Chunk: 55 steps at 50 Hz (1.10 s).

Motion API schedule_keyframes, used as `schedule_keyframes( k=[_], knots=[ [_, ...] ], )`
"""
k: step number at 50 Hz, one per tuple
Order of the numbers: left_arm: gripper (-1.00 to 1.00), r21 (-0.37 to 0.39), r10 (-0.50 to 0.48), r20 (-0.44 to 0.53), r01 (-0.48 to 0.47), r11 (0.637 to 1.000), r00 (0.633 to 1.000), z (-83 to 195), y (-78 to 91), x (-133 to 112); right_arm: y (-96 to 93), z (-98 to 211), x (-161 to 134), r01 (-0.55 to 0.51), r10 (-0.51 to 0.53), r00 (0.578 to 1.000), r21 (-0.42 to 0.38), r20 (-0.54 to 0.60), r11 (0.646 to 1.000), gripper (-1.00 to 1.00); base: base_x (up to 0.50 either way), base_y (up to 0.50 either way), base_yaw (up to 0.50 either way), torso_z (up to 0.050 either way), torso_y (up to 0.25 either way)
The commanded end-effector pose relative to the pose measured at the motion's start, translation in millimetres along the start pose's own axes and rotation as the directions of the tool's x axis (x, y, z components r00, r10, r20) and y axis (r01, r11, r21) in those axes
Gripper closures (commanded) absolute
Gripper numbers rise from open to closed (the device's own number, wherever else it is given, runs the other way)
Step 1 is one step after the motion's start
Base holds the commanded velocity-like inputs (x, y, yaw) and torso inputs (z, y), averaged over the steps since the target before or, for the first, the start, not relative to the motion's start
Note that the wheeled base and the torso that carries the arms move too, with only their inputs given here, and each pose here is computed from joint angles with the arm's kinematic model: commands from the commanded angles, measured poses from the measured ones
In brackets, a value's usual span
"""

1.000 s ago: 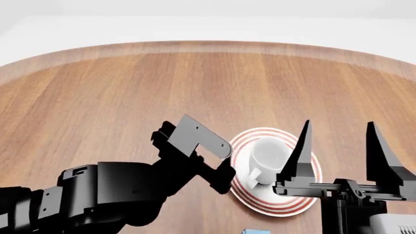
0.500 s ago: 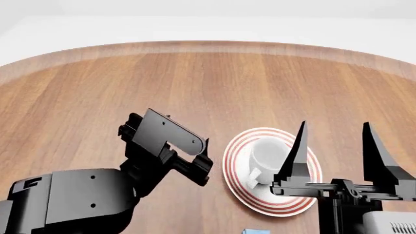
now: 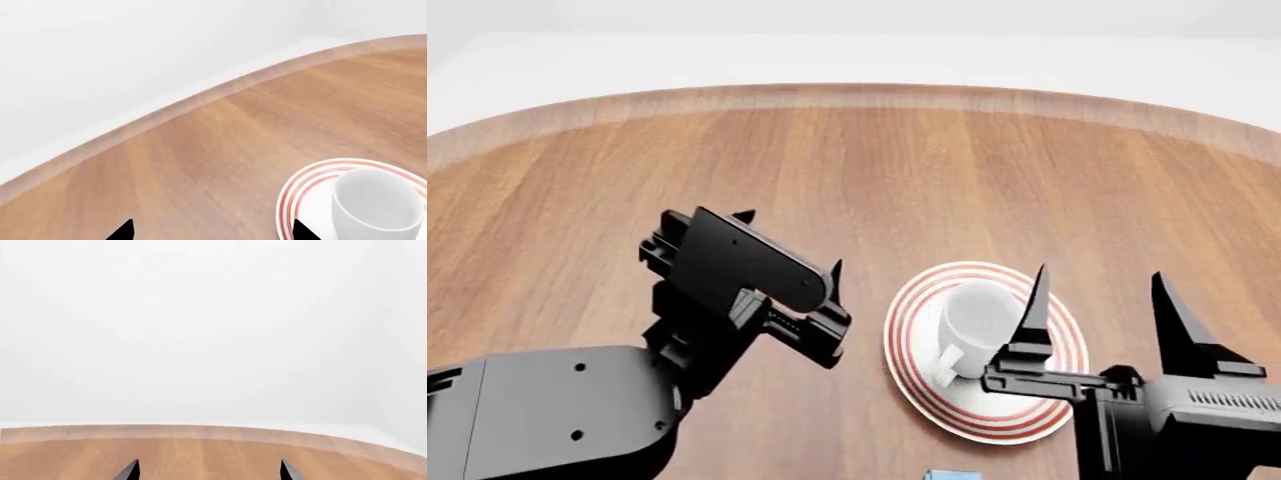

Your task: Pick up the white mug and put it on the plate, and put the chocolate pudding to the right of the plate.

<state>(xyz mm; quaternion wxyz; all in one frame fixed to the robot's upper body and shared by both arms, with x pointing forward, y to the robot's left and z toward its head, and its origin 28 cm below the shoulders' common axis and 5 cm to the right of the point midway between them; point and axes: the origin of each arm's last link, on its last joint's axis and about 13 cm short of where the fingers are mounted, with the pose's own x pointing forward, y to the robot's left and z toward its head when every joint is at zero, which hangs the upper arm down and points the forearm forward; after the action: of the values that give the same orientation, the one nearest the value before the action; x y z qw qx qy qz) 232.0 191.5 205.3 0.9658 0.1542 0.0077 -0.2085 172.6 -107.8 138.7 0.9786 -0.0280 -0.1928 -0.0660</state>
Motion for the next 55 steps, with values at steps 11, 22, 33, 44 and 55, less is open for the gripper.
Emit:
schedule_keyframes(
  k=[11, 22, 33, 44, 55],
  knots=[
    [-1.0, -0.001, 0.007, 0.031, -0.007, 1.0, 0.999, 4, 0.5, -6, 3.8, 16, -24, 0.051, -0.093, 0.915, -0.114, -0.394, 0.992, -1.0, 0.0, 0.0, 0.0, 0.0, 0.0],
    [-1.0, 0.011, 0.005, 0.032, -0.006, 1.0, 0.999, 7, -0.4, -7, 6.6, 19, -40, -0.036, -0.02, 0.796, -0.081, -0.605, 0.996, -1.0, 0.0, 0.0, 0.0, 0.0, 0.0],
    [-1.0, 0.016, 0.004, 0.025, -0.005, 1.0, 1.0, 7, -1.5, -8, 10.8, 31, -51, -0.11, 0.055, 0.719, -0.036, -0.693, 0.993, -1.0, 0.0, 0.0, 0.0, 0.0, 0.0],
    [-1.0, 0.01, 0.001, 0.017, -0.001, 1.0, 1.0, 4, -2.7, -7, 20.1, 35, -60, -0.151, 0.161, 0.59, 0.088, -0.791, 0.985, -1.0, 0.0, 0.0, 0.0, 0.0, 0.0],
    [-1.0, 0.009, 0.0, 0.014, 0.0, 1.0, 1.0, 3, -3.7, -7, 27.2, 44, -63, -0.183, 0.229, 0.565, 0.151, -0.792, 0.972, -1.0, 0.0, 0.0, 0.0, 0.0, 0.0]
  ],
)
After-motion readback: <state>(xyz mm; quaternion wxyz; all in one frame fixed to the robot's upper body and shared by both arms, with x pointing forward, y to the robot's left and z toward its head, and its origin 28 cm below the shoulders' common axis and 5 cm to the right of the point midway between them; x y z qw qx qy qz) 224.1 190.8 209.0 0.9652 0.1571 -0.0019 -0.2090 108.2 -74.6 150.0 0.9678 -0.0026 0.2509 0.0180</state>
